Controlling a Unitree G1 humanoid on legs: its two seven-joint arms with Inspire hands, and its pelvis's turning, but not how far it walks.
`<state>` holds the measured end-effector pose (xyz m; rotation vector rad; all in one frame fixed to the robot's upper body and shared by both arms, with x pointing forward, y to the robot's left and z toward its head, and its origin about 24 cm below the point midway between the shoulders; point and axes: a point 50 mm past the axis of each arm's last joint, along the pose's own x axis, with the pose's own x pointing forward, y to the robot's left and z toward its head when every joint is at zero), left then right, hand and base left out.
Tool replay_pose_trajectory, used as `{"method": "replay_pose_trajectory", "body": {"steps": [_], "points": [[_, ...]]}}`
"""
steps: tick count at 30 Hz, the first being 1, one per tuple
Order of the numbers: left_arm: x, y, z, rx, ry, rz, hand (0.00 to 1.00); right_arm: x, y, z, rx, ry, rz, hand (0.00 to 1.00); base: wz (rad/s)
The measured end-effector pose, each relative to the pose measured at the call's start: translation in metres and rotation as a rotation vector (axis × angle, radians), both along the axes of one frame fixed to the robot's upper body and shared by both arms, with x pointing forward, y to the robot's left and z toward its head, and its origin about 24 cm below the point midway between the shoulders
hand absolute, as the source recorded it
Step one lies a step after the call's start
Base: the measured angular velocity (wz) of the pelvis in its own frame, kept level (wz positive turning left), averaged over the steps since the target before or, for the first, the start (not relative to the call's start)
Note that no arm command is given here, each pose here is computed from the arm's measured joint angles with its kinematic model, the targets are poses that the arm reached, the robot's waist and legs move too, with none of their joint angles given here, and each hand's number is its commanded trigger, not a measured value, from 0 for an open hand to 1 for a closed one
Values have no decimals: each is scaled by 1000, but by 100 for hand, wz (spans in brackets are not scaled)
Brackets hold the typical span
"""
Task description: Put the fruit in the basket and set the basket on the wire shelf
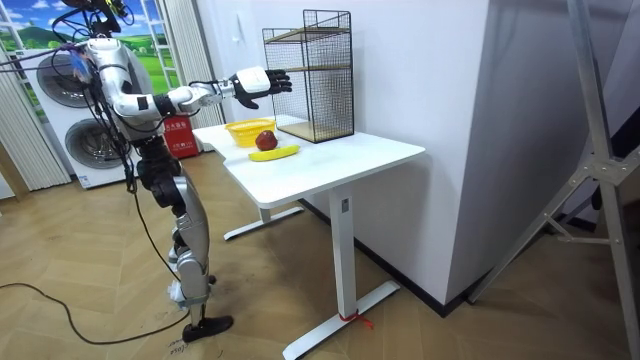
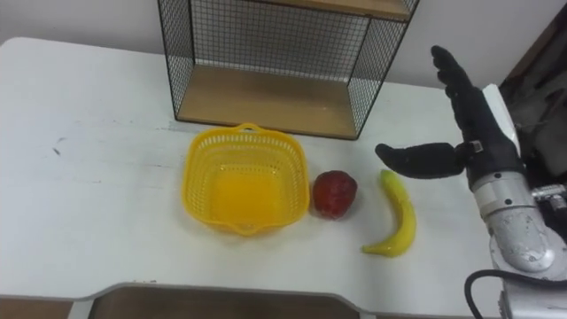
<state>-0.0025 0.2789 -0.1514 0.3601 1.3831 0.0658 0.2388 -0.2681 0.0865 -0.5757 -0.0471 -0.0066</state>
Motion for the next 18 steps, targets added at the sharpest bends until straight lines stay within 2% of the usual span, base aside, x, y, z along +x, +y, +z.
{"method": "replay_pose_trajectory", "body": {"steps": [11, 18], "points": [[2, -5, -2, -4, 18, -59, 0, 1, 5, -2, -112, 59, 65, 0, 3], [3, -6, -2, -7, 17, -70, 0, 1, 11, -7, -129, 88, 103, 0, 0]]}}
